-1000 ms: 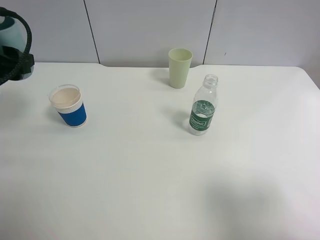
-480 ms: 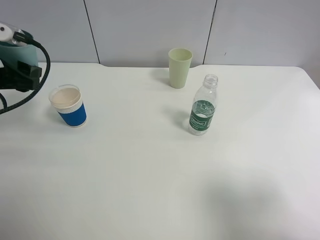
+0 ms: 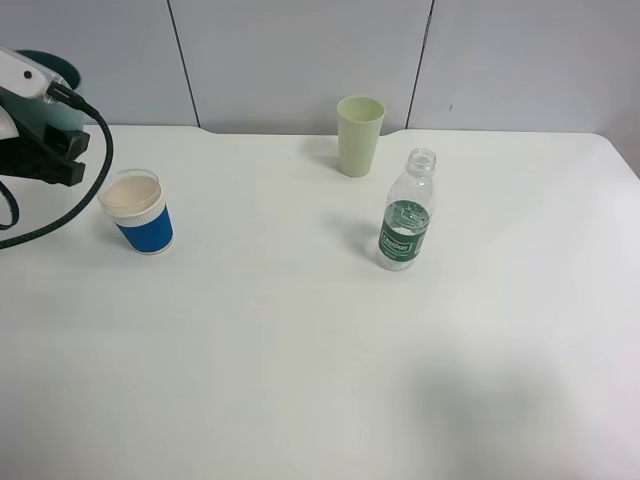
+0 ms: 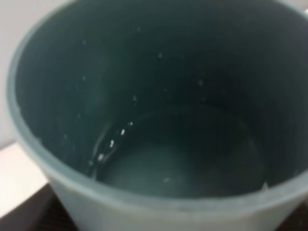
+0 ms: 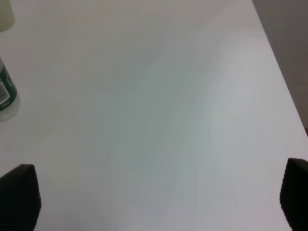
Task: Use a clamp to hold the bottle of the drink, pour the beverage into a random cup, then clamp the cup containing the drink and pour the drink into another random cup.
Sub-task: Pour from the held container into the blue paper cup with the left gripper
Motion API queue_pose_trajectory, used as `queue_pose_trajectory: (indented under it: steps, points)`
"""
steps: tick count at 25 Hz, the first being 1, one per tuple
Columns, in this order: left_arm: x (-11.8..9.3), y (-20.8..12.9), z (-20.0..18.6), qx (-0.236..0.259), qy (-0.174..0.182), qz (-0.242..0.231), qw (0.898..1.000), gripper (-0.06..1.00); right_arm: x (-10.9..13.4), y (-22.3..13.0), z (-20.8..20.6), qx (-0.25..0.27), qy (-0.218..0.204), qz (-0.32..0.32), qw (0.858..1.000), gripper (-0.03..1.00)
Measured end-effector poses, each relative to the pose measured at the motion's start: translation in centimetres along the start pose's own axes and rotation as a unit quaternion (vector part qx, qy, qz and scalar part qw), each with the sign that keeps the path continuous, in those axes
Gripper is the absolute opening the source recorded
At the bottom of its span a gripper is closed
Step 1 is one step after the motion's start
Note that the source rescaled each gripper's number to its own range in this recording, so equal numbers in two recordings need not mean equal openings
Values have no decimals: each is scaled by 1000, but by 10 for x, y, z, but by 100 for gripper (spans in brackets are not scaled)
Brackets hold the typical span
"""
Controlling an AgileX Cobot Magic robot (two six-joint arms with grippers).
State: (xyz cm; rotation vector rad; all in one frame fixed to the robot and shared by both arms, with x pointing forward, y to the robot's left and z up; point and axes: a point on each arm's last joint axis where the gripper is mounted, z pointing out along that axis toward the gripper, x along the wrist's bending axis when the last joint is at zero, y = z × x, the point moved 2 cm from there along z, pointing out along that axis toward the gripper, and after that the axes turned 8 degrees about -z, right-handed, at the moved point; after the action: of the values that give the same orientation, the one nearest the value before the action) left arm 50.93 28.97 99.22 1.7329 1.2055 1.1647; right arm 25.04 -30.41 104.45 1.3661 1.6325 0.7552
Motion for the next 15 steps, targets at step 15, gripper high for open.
queue_pose_trajectory:
  steps: [15]
  points:
    - [1,-1,23,35,-12,73,997,1,0,0,0,0,0,0,1000,100]
